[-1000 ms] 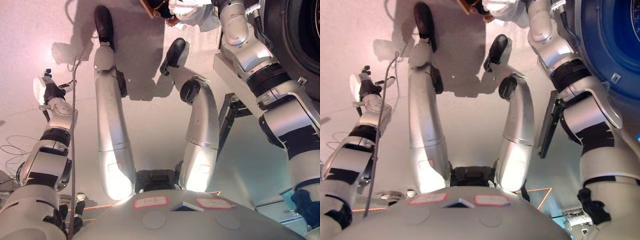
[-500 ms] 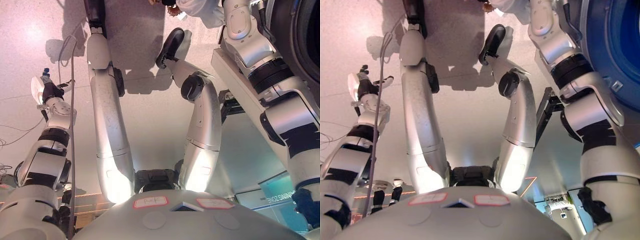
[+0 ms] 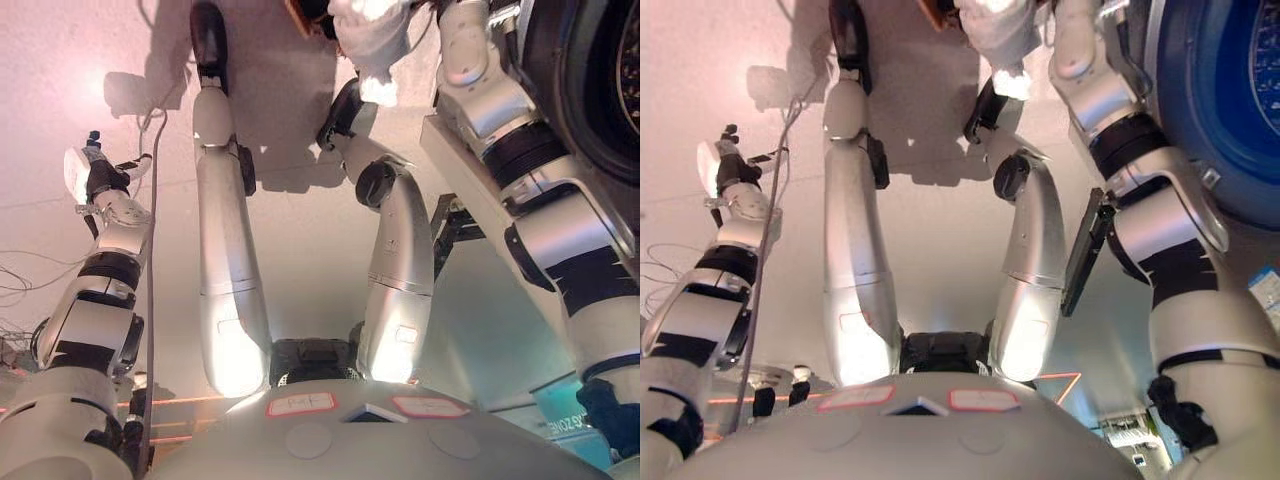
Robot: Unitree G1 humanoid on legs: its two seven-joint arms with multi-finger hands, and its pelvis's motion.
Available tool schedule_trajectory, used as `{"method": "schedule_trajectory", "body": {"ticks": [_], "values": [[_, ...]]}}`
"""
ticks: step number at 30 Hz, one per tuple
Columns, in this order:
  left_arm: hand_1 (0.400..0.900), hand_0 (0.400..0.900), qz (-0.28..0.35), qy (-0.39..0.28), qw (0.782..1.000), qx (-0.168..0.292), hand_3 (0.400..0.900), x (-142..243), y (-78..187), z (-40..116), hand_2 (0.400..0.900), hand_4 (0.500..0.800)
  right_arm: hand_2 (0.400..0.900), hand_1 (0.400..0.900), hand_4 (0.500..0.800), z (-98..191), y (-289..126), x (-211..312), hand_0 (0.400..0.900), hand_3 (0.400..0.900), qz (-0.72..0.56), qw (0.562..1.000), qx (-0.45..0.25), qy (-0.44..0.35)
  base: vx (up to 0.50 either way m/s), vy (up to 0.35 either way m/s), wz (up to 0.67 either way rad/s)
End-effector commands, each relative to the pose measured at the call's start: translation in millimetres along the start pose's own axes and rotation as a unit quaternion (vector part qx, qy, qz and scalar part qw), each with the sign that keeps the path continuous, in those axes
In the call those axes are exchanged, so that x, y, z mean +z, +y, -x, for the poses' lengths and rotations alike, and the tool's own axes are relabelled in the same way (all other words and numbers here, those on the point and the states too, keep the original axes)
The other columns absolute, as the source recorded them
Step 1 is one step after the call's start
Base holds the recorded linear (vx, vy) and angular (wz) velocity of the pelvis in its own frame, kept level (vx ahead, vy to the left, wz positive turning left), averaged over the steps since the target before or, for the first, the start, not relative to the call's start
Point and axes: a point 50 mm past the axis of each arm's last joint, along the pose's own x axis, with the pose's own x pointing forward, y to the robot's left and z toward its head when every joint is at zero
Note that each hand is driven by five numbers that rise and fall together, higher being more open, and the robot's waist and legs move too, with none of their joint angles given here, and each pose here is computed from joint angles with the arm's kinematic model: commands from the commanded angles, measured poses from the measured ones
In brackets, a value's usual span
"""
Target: Put the clothes in the basket into the washing machine.
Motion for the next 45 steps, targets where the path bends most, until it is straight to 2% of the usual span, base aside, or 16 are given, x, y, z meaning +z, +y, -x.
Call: {"method": "schedule_trajectory", "body": {"ticks": [1, 6, 9, 13, 17, 22, 27, 31, 38, 43, 44, 45], "values": [[0.9, 0.9, -0.057, 0.087, 0.995, 0.0, 0.9, -60, -8, 16.0, 0.9, 0.8, 0.4, 0.4, 0.5, 11, -10, -31, 0.4, 0.4, -0.043, 0.998, -0.034, 0.04, 0.063, 0.028, -0.28], [0.9, 0.9, -0.06, 0.095, 0.994, -0.015, 0.9, -68, -14, 21.4, 0.9, 0.8, 0.4, 0.4, 0.5, 24, -20, -72, 0.4, 0.4, -0.114, 0.983, -0.079, 0.122, 0.063, 0.023, -0.26], [0.9, 0.9, -0.063, 0.097, 0.993, -0.028, 0.9, -73, -19, 25.6, 0.9, 0.8, 0.4, 0.4, 0.5, 32, -35, -96, 0.4, 0.4, -0.182, 0.96, -0.129, 0.171, 0.088, 0.022, -0.19], [0.9, 0.9, -0.061, 0.098, 0.992, -0.052, 0.9, -78, -32, 35.2, 0.9, 0.8, 0.4, 0.4, 0.5, 50, -49, -131, 0.4, 0.4, -0.324, 0.89, -0.216, 0.237, 0.102, 0.003, -0.07], [0.9, 0.9, -0.051, 0.112, 0.99, -0.075, 0.9, -92, -43, 48.8, 0.9, 0.8, 0.4, 0.4, 0.5, 58, -76, -147, 0.4, 0.4, -0.429, 0.811, -0.311, 0.248, 0.102, 0.028, -0.18], [0.9, 0.9, -0.051, 0.138, 0.984, -0.103, 0.9, -113, -53, 66.0, 0.9, 0.8, 0.4, 0.4, 0.5, 57, -119, -147, 0.4, 0.4, -0.541, 0.709, -0.403, 0.207, 0.04, 0.034, -0.24], [0.9, 0.9, -0.049, 0.167, 0.977, -0.126, 0.9, -130, -60, 80.7, 0.9, 0.8, 0.4, 0.4, 0.5, 48, -158, -128, 0.4, 0.4, -0.602, 0.652, -0.44, 0.139, 0.102, 0.015, -0.17], [0.9, 0.9, -0.057, 0.187, 0.97, -0.146, 0.9, -144, -66, 93.3, 0.9, 0.8, 0.4, 0.4, 0.5, 46, -187, -112, 0.4, 0.4, -0.608, 0.64, -0.463, 0.083, 0.13, -0.027, -0.01], [0.9, 0.9, -0.072, 0.193, 0.961, -0.184, 0.9, -156, -75, 110.3, 0.9, 0.8, 0.4, 0.4, 0.5, 55, -263, -80, 0.4, 0.4, -0.594, 0.621, -0.512, -0.007, 0.118, -0.033, 0.11], [0.9, 0.9, -0.069, 0.196, 0.958, -0.197, 0.9, -160, -78, 115.7, 0.9, 0.8, 0.4, 0.4, 0.5, 53, -274, -70, 0.4, 0.4, -0.587, 0.635, -0.502, -0.018, 0.063, -0.03, 0.04], [0.9, 0.9, -0.068, 0.2, 0.957, -0.199, 0.9, -162, -77, 116.6, 0.9, 0.8, 0.9, 0.9, 0.8, 53, -275, -70, 0.9, 0.9, -0.583, 0.645, -0.495, -0.012, 0.048, -0.039, 0.07], [0.9, 0.9, -0.067, 0.2, 0.957, -0.2, 0.9, -162, -77, 117.0, 0.9, 0.8, 0.9, 0.9, 0.8, 53, -275, -70, 0.9, 0.9, -0.582, 0.645, -0.494, -0.012, 0.047, -0.035, 0.06]]}}
